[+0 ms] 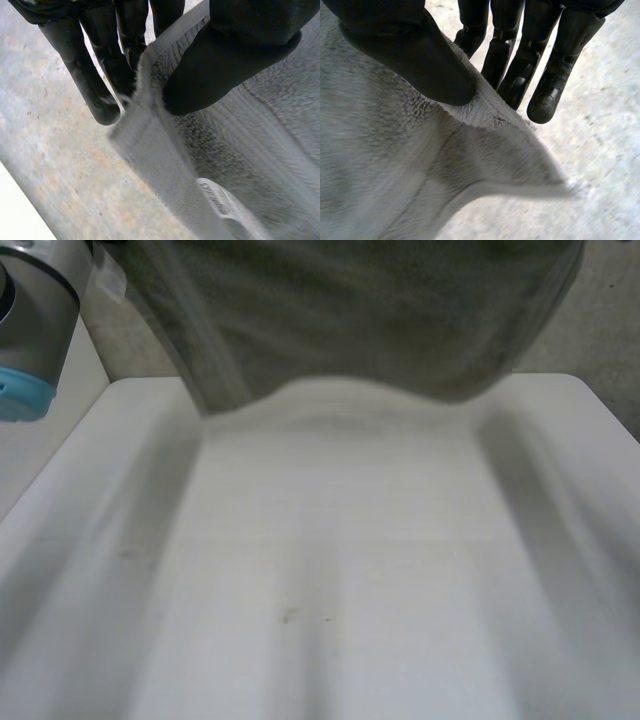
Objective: Fold the towel.
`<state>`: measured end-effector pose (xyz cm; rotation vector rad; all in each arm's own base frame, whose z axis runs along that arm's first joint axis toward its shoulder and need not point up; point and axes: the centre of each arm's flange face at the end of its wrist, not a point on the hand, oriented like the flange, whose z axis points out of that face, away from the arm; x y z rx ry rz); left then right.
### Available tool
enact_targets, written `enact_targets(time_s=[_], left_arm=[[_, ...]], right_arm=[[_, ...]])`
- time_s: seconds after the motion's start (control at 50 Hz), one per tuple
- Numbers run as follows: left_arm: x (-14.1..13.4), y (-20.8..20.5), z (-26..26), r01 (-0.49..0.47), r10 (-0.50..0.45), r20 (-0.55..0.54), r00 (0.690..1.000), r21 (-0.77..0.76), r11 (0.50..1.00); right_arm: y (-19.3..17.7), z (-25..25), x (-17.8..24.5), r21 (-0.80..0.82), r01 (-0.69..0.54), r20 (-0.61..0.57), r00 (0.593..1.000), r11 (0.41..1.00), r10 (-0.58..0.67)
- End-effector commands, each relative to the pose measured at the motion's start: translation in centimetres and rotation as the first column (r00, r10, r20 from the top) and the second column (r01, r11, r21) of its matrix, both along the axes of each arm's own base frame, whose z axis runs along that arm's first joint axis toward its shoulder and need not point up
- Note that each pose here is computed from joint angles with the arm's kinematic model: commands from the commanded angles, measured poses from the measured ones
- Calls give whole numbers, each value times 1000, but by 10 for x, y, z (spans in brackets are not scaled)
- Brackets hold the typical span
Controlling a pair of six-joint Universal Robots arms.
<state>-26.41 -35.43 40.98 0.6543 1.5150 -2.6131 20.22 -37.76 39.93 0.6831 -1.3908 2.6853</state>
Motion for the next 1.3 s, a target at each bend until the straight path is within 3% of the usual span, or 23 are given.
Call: enact_targets(time_s=[0.02, 0.04, 0.12, 0.14, 0.2, 0.24, 0.4, 0.76, 1.02, 1.3], left_arm=[[15, 21, -103, -22, 4, 53, 999, 334, 942], [15, 21, -104, -22, 4, 53, 999, 335, 942], [20, 40, -174, -44, -15, 113, 993, 502, 864], [20, 40, -175, -45, -15, 113, 993, 502, 864], [23, 49, -215, -62, -24, 145, 989, 561, 826], [25, 54, -243, -72, -33, 164, 986, 591, 803], [28, 59, -249, -77, -32, 170, 985, 597, 798], [37, 53, -238, -96, 12, 148, 989, 578, 810], [44, 49, -239, -115, 34, 148, 988, 583, 804], [45, 54, -244, -111, 30, 144, 989, 602, 791]], right_arm=[[23, -85, 6, 425, -39, -103, 991, 904, 91], [23, -85, 6, 426, -39, -103, 990, 904, 91], [34, -155, 6, 622, 3, -192, 970, 783, 149], [37, -177, 6, 666, 19, -215, 962, 746, 167], [40, -197, 6, 702, 35, -231, 956, 711, 181], [43, -226, 5, 758, 54, -243, 948, 650, 205], [51, -253, 3, 819, 60, -223, 950, 570, 219], [60, -259, -5, 835, 99, -242, 949, 541, 200], [43, -260, -27, 771, 144, -257, 962, 620, 96], [46, -263, -24, 805, 112, -198, 977, 583, 86]])
